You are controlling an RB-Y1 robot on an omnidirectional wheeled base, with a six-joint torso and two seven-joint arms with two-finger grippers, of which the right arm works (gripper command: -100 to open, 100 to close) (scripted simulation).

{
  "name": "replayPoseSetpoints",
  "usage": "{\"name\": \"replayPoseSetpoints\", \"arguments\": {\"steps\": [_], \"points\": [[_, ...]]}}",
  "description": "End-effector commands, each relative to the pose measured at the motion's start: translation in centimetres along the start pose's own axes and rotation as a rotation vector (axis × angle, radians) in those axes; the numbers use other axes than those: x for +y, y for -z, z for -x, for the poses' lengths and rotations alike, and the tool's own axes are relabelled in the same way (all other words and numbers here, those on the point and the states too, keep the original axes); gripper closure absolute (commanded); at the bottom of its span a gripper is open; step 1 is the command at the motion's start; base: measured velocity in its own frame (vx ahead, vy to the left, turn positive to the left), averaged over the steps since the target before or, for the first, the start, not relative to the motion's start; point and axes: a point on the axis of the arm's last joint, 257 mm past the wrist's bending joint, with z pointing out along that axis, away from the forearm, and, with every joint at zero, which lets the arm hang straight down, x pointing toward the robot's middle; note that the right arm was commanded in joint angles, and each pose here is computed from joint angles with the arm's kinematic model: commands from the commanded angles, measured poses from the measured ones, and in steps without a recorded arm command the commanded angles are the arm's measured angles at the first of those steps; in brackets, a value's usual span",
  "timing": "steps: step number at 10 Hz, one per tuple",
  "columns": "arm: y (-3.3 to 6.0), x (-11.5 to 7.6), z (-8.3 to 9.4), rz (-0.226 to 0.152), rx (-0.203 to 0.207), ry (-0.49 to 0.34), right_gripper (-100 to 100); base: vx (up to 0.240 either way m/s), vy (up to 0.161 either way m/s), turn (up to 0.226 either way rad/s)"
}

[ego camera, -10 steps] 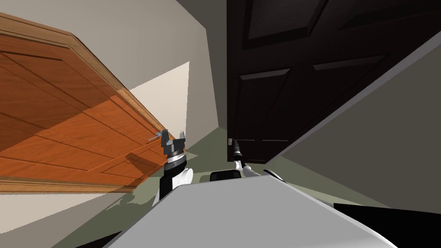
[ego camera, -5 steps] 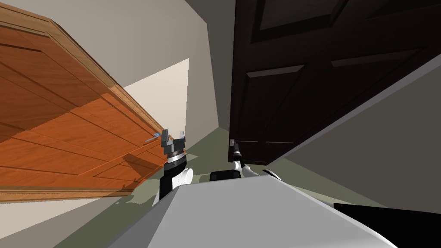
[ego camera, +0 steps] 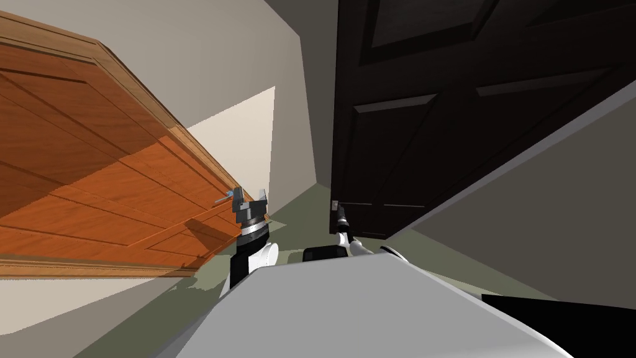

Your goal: Push the door open

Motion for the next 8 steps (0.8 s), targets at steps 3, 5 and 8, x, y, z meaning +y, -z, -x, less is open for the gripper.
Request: {"name": "replayPoseSetpoints", "arguments": {"steps": [3,5,8], "points": [[0.9,0.1,1.5,0.007,-0.048,0.015,-100,-0.123,-0.053,0.131],[1.5,0.1,1.4,0.004,-0.065,0.007,-100,-0.109,-0.027,0.082],[3.0,0.1,0.2,-0.011,-0.098,-0.03,-100,-0.123,0.048,0.12]]}}
